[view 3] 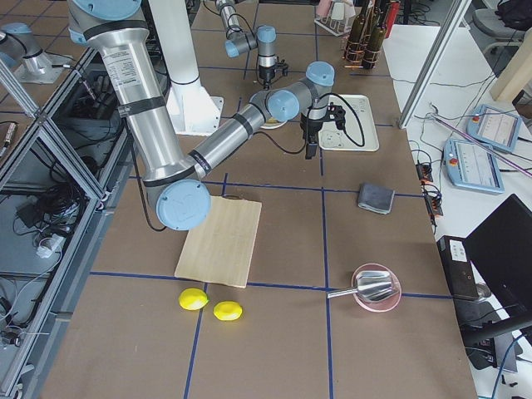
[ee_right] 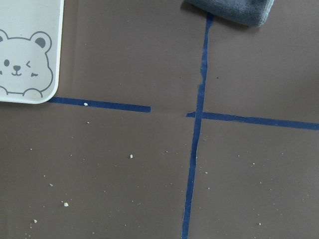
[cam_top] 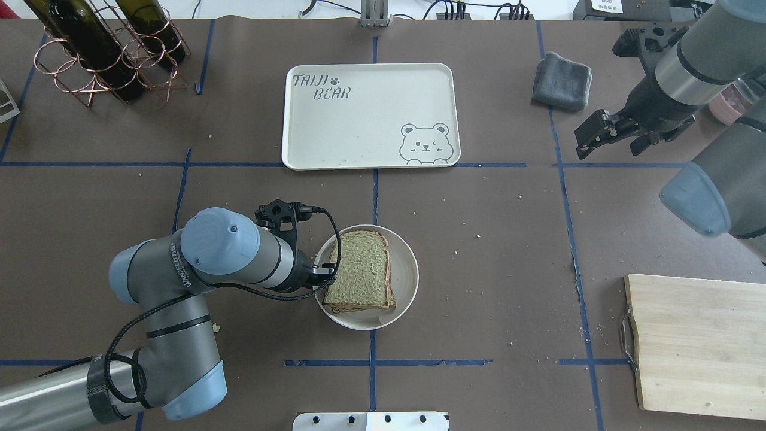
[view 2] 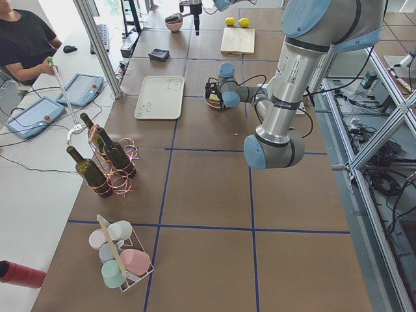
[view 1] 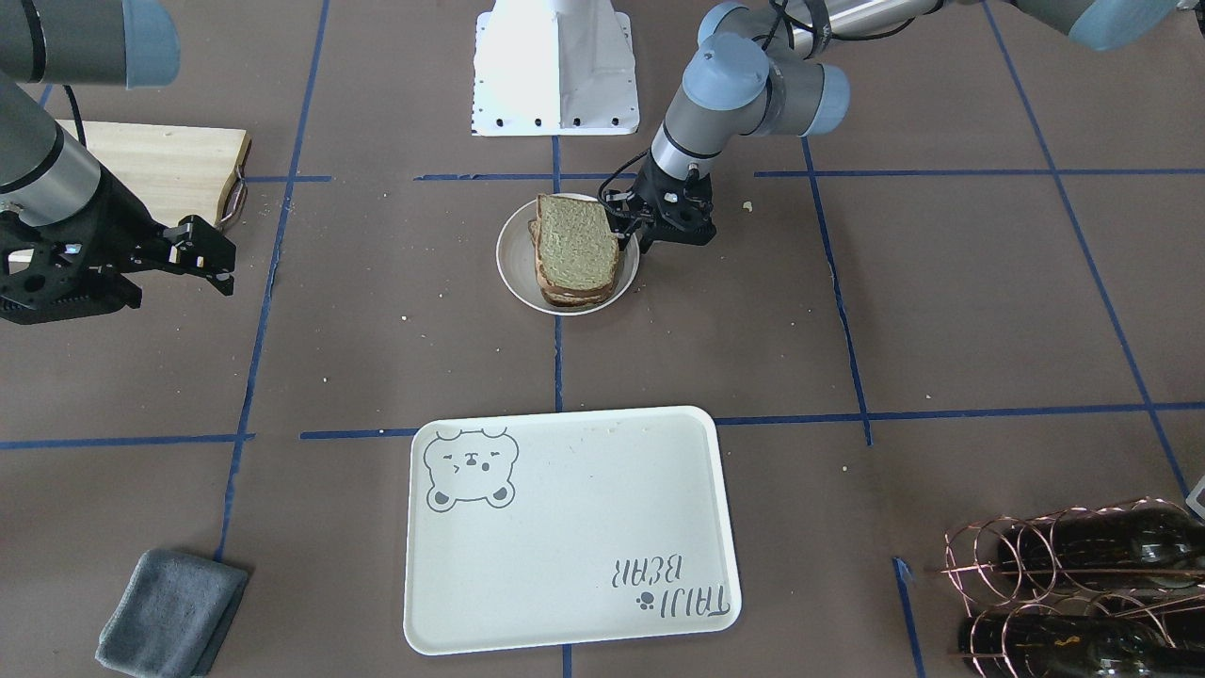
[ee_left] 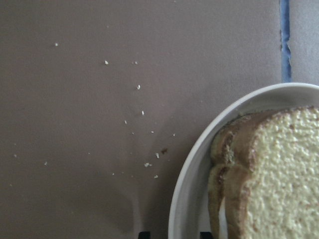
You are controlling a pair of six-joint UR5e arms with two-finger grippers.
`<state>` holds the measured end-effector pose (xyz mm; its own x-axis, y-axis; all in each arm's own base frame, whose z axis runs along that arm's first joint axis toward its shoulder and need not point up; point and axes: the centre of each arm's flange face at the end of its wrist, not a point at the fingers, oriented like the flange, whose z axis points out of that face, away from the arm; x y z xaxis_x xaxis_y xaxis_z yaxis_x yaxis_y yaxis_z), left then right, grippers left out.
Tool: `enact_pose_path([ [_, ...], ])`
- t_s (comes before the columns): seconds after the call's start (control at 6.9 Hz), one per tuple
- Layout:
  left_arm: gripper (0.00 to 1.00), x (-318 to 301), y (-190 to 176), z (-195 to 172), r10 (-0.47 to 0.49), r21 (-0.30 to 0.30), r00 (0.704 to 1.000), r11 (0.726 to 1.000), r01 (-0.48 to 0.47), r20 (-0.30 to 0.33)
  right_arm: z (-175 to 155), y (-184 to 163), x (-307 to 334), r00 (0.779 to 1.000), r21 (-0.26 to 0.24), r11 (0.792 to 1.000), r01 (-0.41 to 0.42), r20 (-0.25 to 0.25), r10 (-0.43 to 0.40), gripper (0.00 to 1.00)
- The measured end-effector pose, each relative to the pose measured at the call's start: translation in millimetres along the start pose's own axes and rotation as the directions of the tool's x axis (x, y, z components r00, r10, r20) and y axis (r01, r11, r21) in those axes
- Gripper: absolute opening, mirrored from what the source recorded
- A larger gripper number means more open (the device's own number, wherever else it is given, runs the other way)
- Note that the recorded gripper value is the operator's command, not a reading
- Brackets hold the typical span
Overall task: Make sandwich and place on tray
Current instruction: 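Grasp the plate rim with the left gripper and carry it onto the tray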
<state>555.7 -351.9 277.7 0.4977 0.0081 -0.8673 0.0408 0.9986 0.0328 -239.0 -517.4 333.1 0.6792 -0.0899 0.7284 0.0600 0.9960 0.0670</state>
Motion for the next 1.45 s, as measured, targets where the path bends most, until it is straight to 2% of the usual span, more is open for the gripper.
enact_pose_path([
  [0.14,0.00,2,0,0,-0.003,0.000,1.000,1.000,0.003,-0.002,-2,-1,1,1.000,0.001,1.000,-0.003,0.002,0.003,1.00],
  [0.58,0.00,6,-1,-6,0.000,0.005,1.000,1.000,0.000,-0.019,-7,-3,8,1.000,0.007,1.000,-0.016,0.003,0.016,1.00],
  [0.87,0.00,9,-13,-24,-0.001,0.019,0.997,1.000,0.002,-0.071,-14,-7,22,0.999,0.019,0.999,-0.032,-0.003,0.032,1.00],
  [1.16,0.00,6,-43,-54,-0.057,0.006,0.990,0.998,0.058,-0.128,-15,-8,63,0.999,0.014,1.000,0.006,-0.035,-0.005,1.00],
  [1.45,0.00,2,-86,-74,-0.180,0.024,0.973,0.982,0.186,-0.145,-13,-16,131,0.994,-0.006,0.997,0.080,-0.076,-0.080,1.00],
])
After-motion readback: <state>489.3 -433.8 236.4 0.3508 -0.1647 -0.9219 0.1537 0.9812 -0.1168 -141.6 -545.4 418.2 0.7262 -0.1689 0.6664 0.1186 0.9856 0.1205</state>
